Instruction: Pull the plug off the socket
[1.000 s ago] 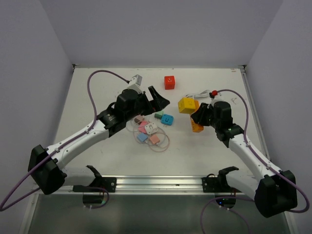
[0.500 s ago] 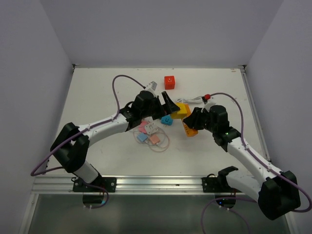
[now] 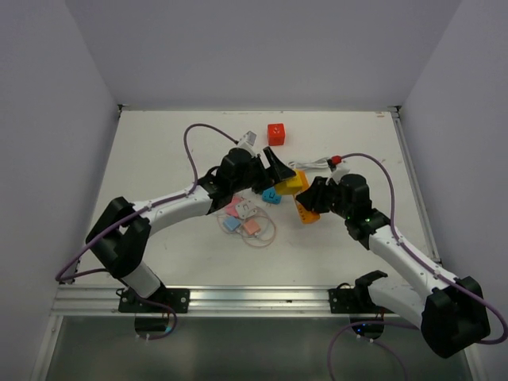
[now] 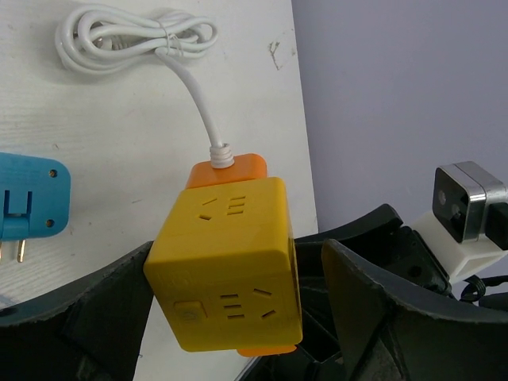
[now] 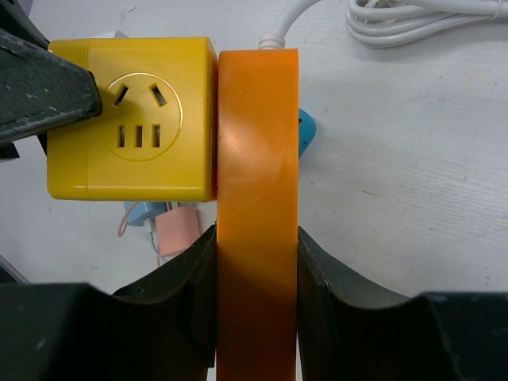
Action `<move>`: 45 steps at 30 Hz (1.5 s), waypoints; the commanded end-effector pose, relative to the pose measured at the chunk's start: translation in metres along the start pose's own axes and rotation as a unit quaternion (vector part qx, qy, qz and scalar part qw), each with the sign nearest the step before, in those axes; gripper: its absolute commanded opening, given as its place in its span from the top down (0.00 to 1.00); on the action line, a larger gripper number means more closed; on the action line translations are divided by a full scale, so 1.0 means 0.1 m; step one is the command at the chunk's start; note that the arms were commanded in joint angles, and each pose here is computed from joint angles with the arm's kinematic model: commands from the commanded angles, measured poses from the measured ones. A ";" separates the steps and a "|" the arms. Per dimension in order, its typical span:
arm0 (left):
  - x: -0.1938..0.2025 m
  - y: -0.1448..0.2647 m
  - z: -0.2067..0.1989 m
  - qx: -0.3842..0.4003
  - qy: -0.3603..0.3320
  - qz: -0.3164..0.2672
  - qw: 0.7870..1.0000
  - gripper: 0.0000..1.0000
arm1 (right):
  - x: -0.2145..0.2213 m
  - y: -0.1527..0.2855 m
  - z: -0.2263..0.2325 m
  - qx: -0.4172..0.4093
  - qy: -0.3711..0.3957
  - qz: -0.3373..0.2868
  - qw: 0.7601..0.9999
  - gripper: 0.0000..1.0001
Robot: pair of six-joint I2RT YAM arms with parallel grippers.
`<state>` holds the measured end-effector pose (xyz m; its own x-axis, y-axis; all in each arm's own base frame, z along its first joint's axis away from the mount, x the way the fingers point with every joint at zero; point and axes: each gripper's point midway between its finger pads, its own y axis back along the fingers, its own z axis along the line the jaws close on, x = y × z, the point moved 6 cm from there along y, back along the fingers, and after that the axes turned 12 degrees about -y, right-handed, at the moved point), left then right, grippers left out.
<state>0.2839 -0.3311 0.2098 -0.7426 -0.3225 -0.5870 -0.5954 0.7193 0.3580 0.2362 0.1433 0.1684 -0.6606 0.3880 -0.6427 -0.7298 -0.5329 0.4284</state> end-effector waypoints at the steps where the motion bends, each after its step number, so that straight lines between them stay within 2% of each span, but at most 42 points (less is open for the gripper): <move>1: 0.06 -0.06 -0.12 0.029 0.001 0.001 1.000 0.15 | -0.22 0.03 0.28 -0.065 0.019 -0.054 0.996 1.00; 6: 0.14 -0.10 -0.10 0.020 -0.003 0.016 1.000 0.15 | -0.24 0.04 0.29 -0.062 0.023 -0.058 0.996 1.00; 9: 0.13 -0.09 -0.08 0.015 -0.005 0.013 1.000 0.24 | -0.23 0.04 0.29 -0.060 0.026 -0.054 0.996 1.00; 12: 0.10 -0.06 -0.10 0.015 -0.009 0.004 1.000 0.45 | -0.21 0.04 0.28 -0.060 0.028 -0.052 0.996 1.00; 13: 0.10 -0.06 -0.09 0.014 -0.010 0.004 1.000 0.60 | -0.21 0.04 0.28 -0.059 0.029 -0.050 0.997 0.97; 15: 0.09 -0.02 -0.12 0.018 -0.015 -0.002 1.000 0.77 | -0.20 0.05 0.28 -0.057 0.030 -0.045 0.997 0.89; 16: 0.09 -0.01 -0.10 0.018 -0.018 -0.002 1.000 0.91 | -0.18 0.05 0.28 -0.057 0.032 -0.039 0.997 0.77; 17: 0.09 0.00 -0.13 0.025 -0.020 -0.005 0.999 0.97 | -0.19 0.06 0.28 -0.056 0.032 -0.038 0.997 0.70; 18: 0.09 0.03 -0.12 0.028 -0.023 -0.007 0.999 1.00 | -0.19 0.06 0.28 -0.055 0.033 -0.037 0.997 0.58; 20: 0.07 0.06 -0.15 0.038 -0.028 -0.011 0.999 1.00 | -0.17 0.05 0.25 -0.048 0.032 -0.032 0.998 0.48; 21: 0.07 0.07 -0.15 0.041 -0.033 -0.012 0.999 1.00 | -0.15 0.02 0.23 -0.042 0.030 -0.024 0.998 0.39; 25: 0.05 0.15 -0.20 0.052 -0.041 -0.020 0.998 1.00 | -0.13 -0.05 0.23 -0.040 0.027 -0.002 0.999 0.30; 45: -0.10 0.28 -0.33 0.090 -0.039 -0.086 0.991 1.00 | 0.01 -0.23 0.32 -0.079 -0.004 0.045 0.996 0.29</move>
<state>0.2604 -0.3241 0.1933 -0.7222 -0.2894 -0.6283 -0.5925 0.7276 0.3459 0.2377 0.1688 0.1552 -0.7498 0.3203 -0.5789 -0.6231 -0.6362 0.4550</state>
